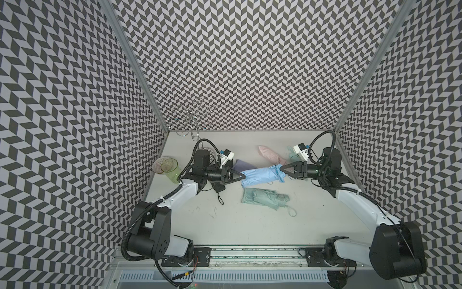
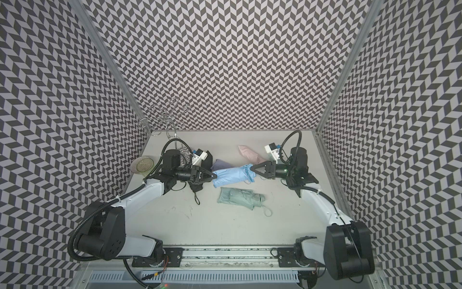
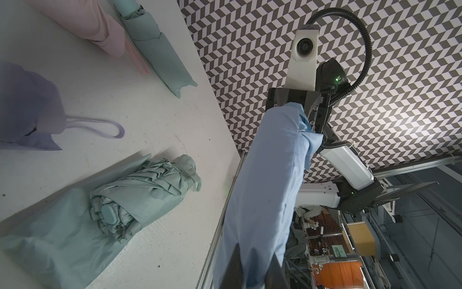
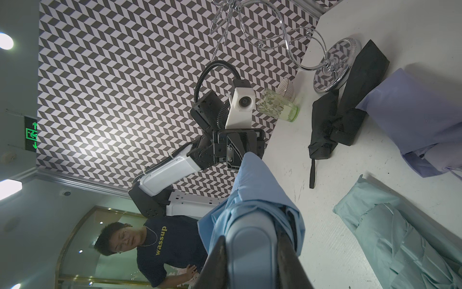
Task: Take umbrellas out of sleeves
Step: Take out the umbrella from the umbrella sleeve.
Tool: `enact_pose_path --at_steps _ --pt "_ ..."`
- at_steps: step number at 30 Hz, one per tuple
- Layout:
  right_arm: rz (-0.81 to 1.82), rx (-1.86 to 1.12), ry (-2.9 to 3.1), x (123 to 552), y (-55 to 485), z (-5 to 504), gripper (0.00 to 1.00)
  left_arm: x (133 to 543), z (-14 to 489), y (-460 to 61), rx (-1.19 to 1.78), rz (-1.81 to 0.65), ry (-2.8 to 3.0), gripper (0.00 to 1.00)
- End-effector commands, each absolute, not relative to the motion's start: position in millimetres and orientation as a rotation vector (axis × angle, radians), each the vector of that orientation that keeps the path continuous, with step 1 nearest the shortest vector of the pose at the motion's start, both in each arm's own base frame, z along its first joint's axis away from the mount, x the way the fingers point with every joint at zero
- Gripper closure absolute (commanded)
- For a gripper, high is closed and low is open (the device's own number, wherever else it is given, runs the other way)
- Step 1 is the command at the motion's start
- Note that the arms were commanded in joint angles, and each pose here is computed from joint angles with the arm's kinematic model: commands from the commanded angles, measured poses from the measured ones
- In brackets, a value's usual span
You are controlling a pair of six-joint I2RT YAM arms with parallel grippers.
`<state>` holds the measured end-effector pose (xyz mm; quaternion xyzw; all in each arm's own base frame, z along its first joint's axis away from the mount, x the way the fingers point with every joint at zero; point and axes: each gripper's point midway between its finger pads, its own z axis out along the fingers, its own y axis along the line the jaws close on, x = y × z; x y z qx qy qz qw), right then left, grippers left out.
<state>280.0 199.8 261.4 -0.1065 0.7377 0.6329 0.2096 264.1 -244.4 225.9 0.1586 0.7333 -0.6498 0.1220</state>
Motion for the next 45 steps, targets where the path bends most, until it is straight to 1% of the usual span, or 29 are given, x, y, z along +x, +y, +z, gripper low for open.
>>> enact_pose_path --at_steps 1,2,4,11,13,14,16,17,18,19,21,25,29,35,37,40,42,44,45 --pt "1.696 -0.304 1.992 295 192 274 0.93 262 241 -241 0.525 -1.901 2.071 0.66" --pt "1.703 -0.309 1.989 294 194 274 0.93 262 241 -241 0.525 -1.903 2.071 0.64" --pt "1.7 -0.304 1.986 295 193 276 0.93 262 240 -242 0.526 -1.906 2.072 0.56" --pt "1.703 -0.306 1.977 296 193 280 0.94 258 239 -243 0.535 -1.91 2.073 0.57" --pt "1.708 -0.307 1.977 295 194 281 0.94 257 234 -242 0.525 -1.903 2.082 0.55" --pt "1.712 -0.311 1.976 295 195 281 0.94 259 230 -241 0.51 -1.89 2.092 0.51" --pt "1.715 -0.315 1.975 294 196 281 0.94 265 217 -236 0.461 -1.854 2.134 0.47" --pt "1.715 -0.316 1.975 294 197 281 0.94 268 210 -232 0.43 -1.829 2.161 0.4" --pt "1.717 -0.32 1.974 293 197 283 0.94 270 206 -230 0.411 -1.822 2.17 0.36" --pt "1.72 -0.323 1.974 293 198 283 0.94 271 205 -230 0.406 -1.831 2.167 0.35" --pt "1.721 -0.332 1.97 292 199 285 0.94 271 211 -232 0.42 -1.847 2.141 0.31" --pt "1.731 -0.338 1.974 290 202 283 0.94 271 225 -238 0.471 -1.859 2.091 0.29" --pt "1.739 -0.344 1.964 290 203 287 0.95 272 217 -243 0.471 -1.864 2.11 0.29" --pt "1.751 -0.352 1.97 289 206 286 0.95 274 210 -248 0.462 -1.866 2.125 0.32" --pt "1.756 -0.359 1.974 289 209 285 0.94 276 213 -251 0.479 -1.886 2.109 0.36" --pt "1.756 -0.36 1.973 291 209 286 0.95 281 221 -254 0.492 -1.891 2.092 0.48" --pt "1.755 -0.355 1.976 292 209 286 0.95 282 223 -255 0.498 -1.892 2.089 0.6" --pt "1.754 -0.349 1.979 292 209 283 0.94 280 224 -254 0.511 -1.896 2.084 0.68" --pt "1.754 -0.348 1.981 292 209 283 0.95 280 222 -254 0.506 -1.894 2.088 0.74"
